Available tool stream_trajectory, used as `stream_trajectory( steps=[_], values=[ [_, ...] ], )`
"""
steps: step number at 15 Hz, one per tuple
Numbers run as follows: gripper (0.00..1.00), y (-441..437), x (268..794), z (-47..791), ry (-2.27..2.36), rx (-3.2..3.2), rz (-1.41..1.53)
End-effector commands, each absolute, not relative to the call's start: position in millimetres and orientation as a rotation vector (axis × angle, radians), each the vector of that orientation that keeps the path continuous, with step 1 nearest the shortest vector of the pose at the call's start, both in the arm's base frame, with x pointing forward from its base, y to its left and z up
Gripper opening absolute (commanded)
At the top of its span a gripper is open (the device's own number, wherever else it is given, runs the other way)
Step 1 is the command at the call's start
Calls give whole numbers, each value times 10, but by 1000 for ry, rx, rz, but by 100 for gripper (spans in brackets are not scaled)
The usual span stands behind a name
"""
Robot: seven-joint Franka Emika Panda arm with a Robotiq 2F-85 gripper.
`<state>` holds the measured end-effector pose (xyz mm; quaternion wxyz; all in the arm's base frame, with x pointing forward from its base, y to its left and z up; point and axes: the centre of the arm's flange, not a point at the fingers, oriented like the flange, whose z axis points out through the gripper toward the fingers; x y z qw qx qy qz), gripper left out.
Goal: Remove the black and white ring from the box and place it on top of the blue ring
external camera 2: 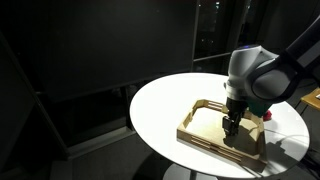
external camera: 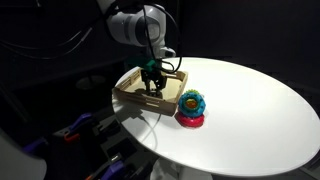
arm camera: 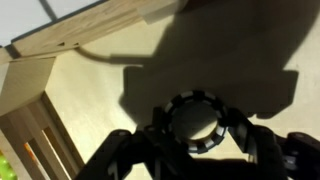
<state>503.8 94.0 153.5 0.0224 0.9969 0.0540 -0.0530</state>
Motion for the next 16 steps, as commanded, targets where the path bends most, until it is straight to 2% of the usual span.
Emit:
stream_trajectory(
  steps=[1,9,16],
  values=[
    [42,913,5084,1668,132,3097,-155],
    [42,740,5236,2025,59,3102,-121],
    [42,257,5545,2363,-107,3077,-119]
  ],
)
